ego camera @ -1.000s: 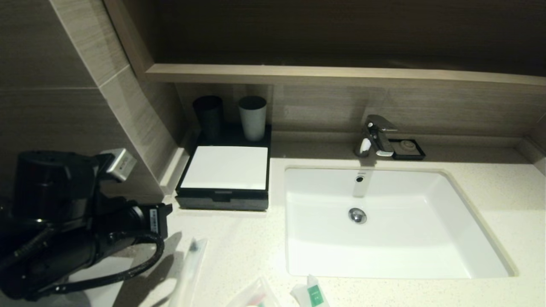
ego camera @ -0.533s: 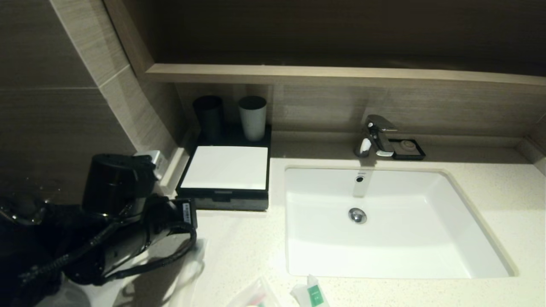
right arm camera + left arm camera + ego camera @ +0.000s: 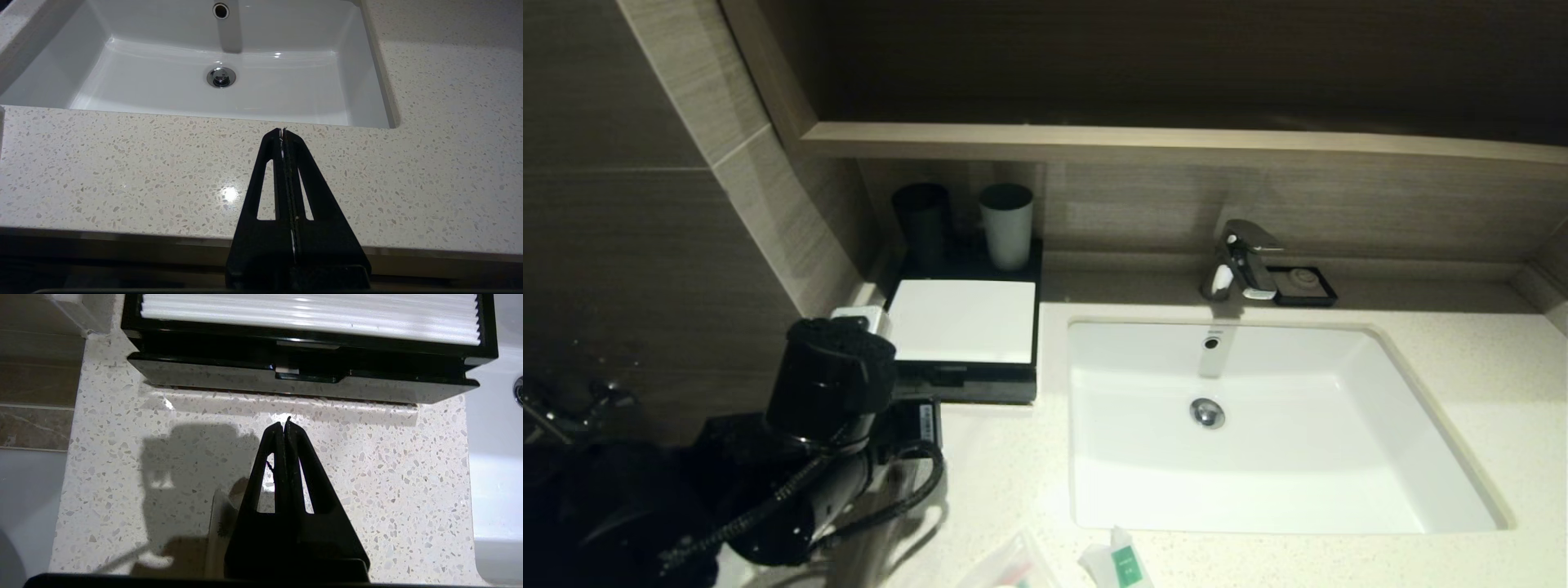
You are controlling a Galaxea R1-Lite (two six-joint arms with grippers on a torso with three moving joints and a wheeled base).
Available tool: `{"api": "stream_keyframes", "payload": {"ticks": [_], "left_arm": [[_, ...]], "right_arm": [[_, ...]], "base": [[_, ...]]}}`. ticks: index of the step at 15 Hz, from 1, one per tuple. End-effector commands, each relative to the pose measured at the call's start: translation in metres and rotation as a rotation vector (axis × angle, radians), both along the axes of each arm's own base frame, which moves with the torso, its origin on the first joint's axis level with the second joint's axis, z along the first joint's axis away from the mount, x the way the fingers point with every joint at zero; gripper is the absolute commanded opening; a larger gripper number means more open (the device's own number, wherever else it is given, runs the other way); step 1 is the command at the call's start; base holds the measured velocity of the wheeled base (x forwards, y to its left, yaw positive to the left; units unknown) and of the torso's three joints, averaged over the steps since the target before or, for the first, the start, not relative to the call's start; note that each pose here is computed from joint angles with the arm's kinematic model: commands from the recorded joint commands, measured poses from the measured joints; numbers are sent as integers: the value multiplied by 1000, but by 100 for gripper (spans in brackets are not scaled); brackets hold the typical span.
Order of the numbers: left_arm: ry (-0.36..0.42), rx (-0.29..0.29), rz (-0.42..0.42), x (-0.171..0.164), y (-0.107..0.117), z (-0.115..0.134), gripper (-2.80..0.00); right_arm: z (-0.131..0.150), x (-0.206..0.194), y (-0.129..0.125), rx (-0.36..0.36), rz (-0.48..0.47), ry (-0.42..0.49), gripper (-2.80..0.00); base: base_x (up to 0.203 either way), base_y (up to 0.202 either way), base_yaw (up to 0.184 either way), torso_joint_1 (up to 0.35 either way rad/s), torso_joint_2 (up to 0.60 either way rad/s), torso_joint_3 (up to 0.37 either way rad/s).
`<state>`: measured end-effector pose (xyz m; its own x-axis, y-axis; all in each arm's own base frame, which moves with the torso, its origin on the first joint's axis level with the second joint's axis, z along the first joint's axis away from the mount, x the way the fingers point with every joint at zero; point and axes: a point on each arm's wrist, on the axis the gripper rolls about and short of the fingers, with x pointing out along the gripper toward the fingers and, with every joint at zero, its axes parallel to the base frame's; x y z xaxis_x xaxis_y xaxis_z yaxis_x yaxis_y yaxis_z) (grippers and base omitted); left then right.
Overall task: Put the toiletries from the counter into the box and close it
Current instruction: Open the drawer
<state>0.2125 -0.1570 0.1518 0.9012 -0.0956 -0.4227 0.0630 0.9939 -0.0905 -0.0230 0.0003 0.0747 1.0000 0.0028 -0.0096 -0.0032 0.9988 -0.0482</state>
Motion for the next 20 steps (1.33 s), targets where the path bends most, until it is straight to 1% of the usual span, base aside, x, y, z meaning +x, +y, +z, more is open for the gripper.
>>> {"api": "stream_keyframes", "payload": {"ticks": [1, 6, 8, 10, 14, 17, 20], "left_arm": [[15, 14, -8, 1, -5, -6, -280], [12, 7, -22, -1, -10, -6, -280], [3, -10, -7, -1, -7, -2, -280], [0, -9, 12, 0, -1, -1, -280], [5, -9, 19, 0, 1, -3, -280], [-23, -27, 15, 2, -1, 10, -280], [-17, -24, 14, 8, -6, 19, -280]], "right_arm": [[0, 0, 0, -1, 0, 1, -280], [0, 0, 0, -1, 1, 0, -280], [0, 0, 0, -1, 2, 0, -280], [0, 0, 0, -1, 2, 0, -280], [0, 0, 0, -1, 0, 0, -280], [0, 0, 0, -1, 0, 0, -280], [0, 0, 0, -1, 0, 0, -280]], "base": [[0, 0, 0, 0, 0, 0], [0, 0, 0, 0, 0, 0], [0, 0, 0, 0, 0, 0], [0, 0, 0, 0, 0, 0], [0, 0, 0, 0, 0, 0], [0, 0, 0, 0, 0, 0], [0, 0, 0, 0, 0, 0]]}}
